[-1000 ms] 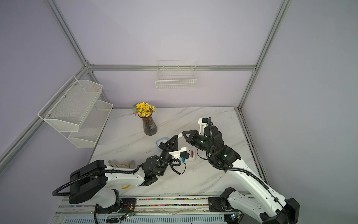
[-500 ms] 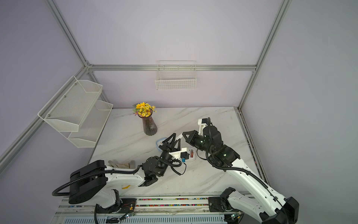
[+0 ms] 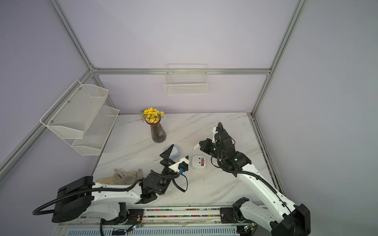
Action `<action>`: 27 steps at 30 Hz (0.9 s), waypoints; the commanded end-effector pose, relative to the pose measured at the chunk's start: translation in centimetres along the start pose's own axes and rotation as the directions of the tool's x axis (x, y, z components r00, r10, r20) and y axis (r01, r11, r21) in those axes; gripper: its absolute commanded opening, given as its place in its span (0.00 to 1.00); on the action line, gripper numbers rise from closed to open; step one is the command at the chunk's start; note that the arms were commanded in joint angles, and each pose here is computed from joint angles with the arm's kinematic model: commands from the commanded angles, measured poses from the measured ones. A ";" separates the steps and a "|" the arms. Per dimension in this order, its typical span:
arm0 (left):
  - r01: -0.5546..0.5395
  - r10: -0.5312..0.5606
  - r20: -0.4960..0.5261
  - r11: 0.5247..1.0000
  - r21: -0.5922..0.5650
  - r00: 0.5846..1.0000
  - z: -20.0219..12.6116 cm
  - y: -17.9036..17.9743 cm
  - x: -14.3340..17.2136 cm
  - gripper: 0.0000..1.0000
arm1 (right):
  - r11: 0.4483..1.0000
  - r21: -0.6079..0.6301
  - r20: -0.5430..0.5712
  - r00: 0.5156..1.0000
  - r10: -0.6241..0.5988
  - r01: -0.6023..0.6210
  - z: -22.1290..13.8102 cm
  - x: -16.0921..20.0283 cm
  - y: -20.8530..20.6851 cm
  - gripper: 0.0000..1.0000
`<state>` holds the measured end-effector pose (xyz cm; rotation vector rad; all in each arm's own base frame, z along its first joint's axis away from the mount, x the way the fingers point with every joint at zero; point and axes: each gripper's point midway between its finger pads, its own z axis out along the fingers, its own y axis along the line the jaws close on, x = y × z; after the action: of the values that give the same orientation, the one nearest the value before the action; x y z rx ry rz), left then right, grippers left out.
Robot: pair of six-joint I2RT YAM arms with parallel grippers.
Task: Insert the battery into the alarm
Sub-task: Pick up the cover from the center of the board, then install the cover on the alarm.
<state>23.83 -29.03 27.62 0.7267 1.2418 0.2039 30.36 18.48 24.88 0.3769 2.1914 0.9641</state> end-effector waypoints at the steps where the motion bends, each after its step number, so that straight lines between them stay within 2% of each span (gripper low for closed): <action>1: 0.281 -0.273 -0.099 0.957 0.076 0.957 -0.7 -0.6 1.6 1.00 | 0.998 0.057 -0.035 0.999 -0.030 0.032 0.2 0.8 -2.4 0.00; 3: 0.380 -0.357 -0.166 0.915 0.136 0.919 -0.8 -1.1 2.3 1.00 | 0.996 0.084 -0.052 0.998 -0.025 0.029 0.6 1.3 -3.9 0.00; 6: 0.513 -0.478 -0.254 0.854 0.092 0.841 -0.5 -0.1 4.0 1.00 | 0.992 0.124 -0.084 0.996 -0.021 0.031 1.1 2.4 -5.9 0.00; 9: 0.659 -0.606 -0.319 0.747 0.086 0.729 -0.2 0.0 5.4 1.00 | 0.990 0.142 -0.114 0.993 -0.012 0.028 1.3 3.4 -7.3 0.00; 10: 0.708 -0.650 -0.344 0.704 0.065 0.678 0.1 0.1 6.0 1.00 | 0.990 0.140 -0.121 0.993 -0.013 0.030 1.3 3.6 -7.4 0.00; 15: 0.771 -0.709 -0.515 0.623 -0.135 0.483 1.1 0.4 10.0 1.00 | 0.992 0.117 -0.185 0.982 -0.026 0.048 1.6 5.3 -8.0 0.00; 18: 0.828 -0.736 -0.553 0.544 -0.139 0.391 1.6 -1.1 9.8 1.00 | 0.993 0.095 -0.232 0.972 -0.044 0.067 2.1 6.4 -8.3 0.00; 21: 0.885 -0.735 -0.596 0.458 -0.087 0.322 2.1 -3.3 8.5 1.00 | 0.994 0.081 -0.263 0.963 -0.056 0.079 2.8 7.2 -8.7 0.00; 22: 0.892 -0.733 -0.606 0.444 -0.081 0.310 2.3 -3.8 8.4 1.00 | 0.994 0.072 -0.274 0.960 -0.057 0.079 3.0 7.4 -8.7 0.00; 27: 0.879 -0.695 -0.656 0.467 -0.101 0.293 2.7 -4.9 9.4 1.00 | 0.992 0.076 -0.317 0.946 -0.074 0.103 4.3 8.0 -9.4 0.00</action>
<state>28.15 -28.23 16.58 0.1979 2.1771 -0.5955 27.18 17.86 11.63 0.2488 2.5512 0.9039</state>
